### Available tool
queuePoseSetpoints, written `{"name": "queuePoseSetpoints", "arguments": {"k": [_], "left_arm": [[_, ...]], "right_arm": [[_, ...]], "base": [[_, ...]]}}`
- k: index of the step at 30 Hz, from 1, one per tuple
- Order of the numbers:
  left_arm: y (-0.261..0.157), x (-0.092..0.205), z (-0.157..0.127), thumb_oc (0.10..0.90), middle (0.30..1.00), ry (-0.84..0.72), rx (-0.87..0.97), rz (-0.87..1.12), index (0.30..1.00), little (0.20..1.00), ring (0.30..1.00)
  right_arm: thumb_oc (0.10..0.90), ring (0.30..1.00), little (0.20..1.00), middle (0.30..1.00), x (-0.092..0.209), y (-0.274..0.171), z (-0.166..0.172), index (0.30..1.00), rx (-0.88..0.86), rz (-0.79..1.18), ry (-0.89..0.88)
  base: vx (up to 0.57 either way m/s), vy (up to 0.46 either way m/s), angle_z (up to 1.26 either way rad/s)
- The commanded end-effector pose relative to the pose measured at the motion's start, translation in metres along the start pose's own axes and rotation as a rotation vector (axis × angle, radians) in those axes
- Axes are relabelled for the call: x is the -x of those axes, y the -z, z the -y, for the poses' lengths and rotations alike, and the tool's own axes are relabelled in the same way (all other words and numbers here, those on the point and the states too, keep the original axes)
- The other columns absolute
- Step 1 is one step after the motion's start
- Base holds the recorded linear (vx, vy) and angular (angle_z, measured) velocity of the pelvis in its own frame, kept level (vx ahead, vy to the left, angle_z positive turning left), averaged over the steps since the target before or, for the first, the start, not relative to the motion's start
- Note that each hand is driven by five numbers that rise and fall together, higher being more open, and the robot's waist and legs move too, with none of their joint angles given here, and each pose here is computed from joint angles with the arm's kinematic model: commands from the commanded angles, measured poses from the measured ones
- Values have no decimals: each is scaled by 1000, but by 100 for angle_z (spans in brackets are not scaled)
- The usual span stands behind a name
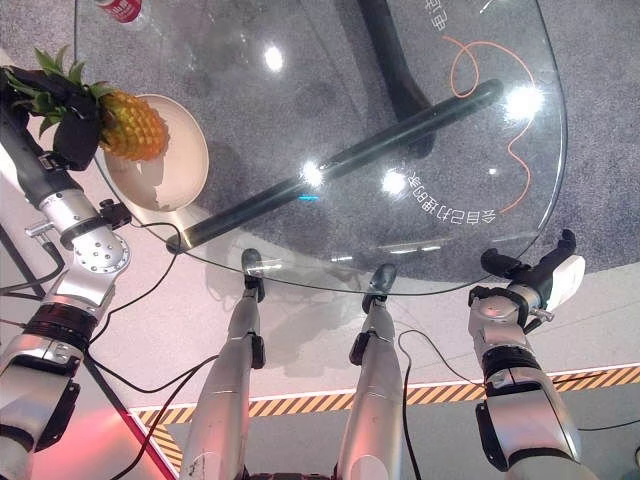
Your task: Pick up the fruit to the plate
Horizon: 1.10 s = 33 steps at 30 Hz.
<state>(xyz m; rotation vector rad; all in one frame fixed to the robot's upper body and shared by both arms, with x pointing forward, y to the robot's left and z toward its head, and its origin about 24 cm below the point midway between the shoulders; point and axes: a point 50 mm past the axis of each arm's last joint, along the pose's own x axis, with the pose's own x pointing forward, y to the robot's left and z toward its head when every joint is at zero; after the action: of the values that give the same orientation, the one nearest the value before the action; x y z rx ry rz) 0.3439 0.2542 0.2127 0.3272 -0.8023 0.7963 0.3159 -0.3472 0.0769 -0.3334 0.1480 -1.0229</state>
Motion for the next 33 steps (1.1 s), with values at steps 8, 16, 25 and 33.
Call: {"name": "queuePoseSetpoints", "arguments": {"k": [8,16,25,33], "left_arm": [[-18,-22,-8,800,900,-105,89,107,900,900,900],[-15,-15,-6,800,900,-98,106,89,900,900,900],[-12,-9,-7,800,900,-86,112,75,900,900,900],[-9,-5,-9,800,900,-93,149,45,900,900,900]], "right_arm": [[800,900,900,900,-20,20,40,900,114,-120,163],[800,900,900,900,-19,19,39,900,107,-116,166],[800,900,900,900,-18,21,39,900,103,-122,166],[800,900,900,900,-17,23,39,900,104,-126,168]], "base": [[0,0,0],[-4,-1,0],[0,0,0],[0,0,0]]}}
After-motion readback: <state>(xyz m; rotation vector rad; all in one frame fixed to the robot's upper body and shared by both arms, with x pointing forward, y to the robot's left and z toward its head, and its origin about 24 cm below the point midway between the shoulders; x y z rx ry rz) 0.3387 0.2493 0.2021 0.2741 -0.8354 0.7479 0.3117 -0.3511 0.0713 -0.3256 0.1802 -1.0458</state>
